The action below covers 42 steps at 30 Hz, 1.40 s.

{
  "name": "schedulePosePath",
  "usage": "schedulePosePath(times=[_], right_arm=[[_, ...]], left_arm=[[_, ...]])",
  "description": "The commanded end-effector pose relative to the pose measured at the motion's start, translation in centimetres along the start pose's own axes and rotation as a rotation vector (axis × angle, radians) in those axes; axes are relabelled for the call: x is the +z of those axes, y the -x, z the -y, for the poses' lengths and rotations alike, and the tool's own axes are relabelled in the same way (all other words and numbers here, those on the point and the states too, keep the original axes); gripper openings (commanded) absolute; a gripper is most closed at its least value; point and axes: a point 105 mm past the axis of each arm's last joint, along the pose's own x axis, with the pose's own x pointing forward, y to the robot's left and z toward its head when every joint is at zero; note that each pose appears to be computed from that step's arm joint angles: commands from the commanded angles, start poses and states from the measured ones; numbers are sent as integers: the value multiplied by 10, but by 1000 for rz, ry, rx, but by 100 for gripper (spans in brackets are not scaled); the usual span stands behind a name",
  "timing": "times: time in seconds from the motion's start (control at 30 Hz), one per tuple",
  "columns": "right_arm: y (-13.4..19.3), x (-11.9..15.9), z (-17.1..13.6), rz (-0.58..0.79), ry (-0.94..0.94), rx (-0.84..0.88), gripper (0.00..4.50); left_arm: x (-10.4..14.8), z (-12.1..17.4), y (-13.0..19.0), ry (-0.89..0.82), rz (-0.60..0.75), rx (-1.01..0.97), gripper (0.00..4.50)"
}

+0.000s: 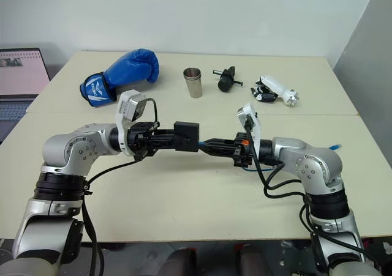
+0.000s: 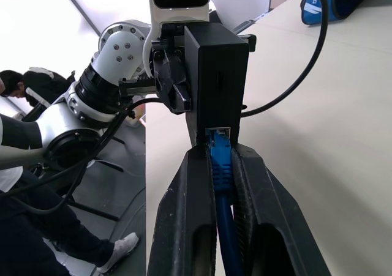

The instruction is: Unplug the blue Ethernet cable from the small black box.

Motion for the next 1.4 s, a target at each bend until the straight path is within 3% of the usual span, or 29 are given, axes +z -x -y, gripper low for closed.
schedulePosePath(times=[0.03,0.2,0.4,0.53,0.63,0.77,0.93,1.17,1.3,1.4], right_arm=[[9,7,-2,17,-5,2,7],[31,1,9,3,-42,-78,4],[45,1,27,37,-28,-190,4],[71,12,117,75,216,-710,4],[84,20,153,88,314,-915,4],[92,25,180,80,373,-1051,4],[95,23,189,90,365,-1078,145],[88,39,167,134,411,-968,328],[59,47,120,127,485,-684,427],[32,37,68,61,528,-401,427]], left_arm=[[4,6,10,-54,-37,17,78],[-1,2,35,-67,-73,109,78],[-6,2,42,-59,-72,147,78],[-8,-12,38,-89,-58,228,78],[-2,-19,35,-112,-18,265,78],[3,-23,28,-133,11,278,78],[5,-26,25,-145,35,307,78],[11,-45,34,-202,78,467,78],[14,-61,43,-267,99,622,78],[10,-76,57,-287,133,774,78]])
